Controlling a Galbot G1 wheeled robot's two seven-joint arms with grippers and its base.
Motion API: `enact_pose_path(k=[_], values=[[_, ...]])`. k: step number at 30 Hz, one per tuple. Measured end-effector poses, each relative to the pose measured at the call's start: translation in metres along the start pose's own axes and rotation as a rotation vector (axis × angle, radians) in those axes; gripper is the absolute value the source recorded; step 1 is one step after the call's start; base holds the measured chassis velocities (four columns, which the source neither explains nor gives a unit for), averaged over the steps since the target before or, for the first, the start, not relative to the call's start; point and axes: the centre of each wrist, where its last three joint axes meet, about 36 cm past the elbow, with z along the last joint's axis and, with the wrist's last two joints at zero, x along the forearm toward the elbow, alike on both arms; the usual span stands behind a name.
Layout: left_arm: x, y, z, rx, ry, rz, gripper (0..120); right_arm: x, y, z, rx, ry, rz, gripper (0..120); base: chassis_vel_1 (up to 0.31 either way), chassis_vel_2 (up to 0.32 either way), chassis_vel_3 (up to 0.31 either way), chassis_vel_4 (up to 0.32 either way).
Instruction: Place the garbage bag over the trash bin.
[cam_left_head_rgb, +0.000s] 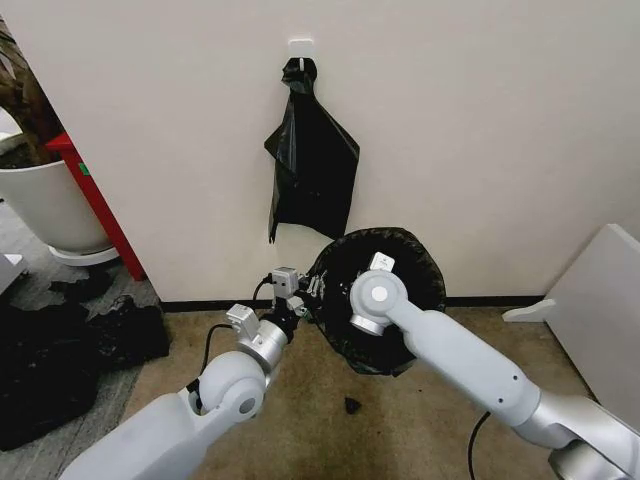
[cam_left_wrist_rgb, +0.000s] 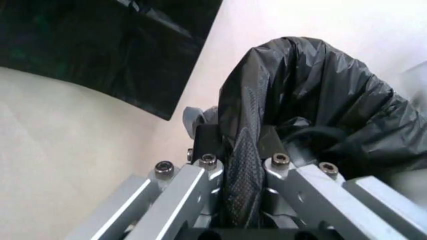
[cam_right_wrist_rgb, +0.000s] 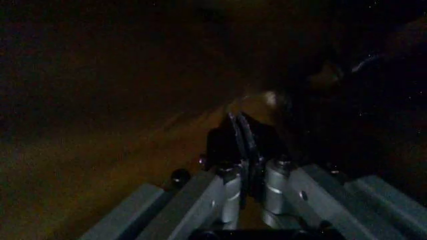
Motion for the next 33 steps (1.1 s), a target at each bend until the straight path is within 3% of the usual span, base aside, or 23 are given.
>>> enact_pose_path(k=[6,16,23,28,33], values=[[0.000,0.002,0.001,-0.002,0.000,-0.009,4,0.011,0.002,-0.008,0.005,-0.020,-0.013,0,0.000,0.000,0.000,0.000],[0.005,0.005,-0.008,-0.012,-0.019,-0.008,4,-0.047,-0.023,-0.022,-0.055,0.026,0.072,0,0.000,0.000,0.000,0.000],[0.010,0.003,-0.011,-0.019,-0.023,0.011,4,-0.064,-0.032,-0.020,-0.063,0.025,0.104,0,0.000,0.000,0.000,0.000],[0.010,0.001,-0.010,-0.015,-0.025,0.015,4,-0.059,-0.030,-0.017,-0.056,0.022,0.102,0,0.000,0.000,0.000,0.000],[0.008,0.006,-0.009,-0.018,-0.026,0.000,4,-0.010,-0.013,-0.015,-0.026,-0.004,0.031,0,0.000,0.000,0.000,0.000]])
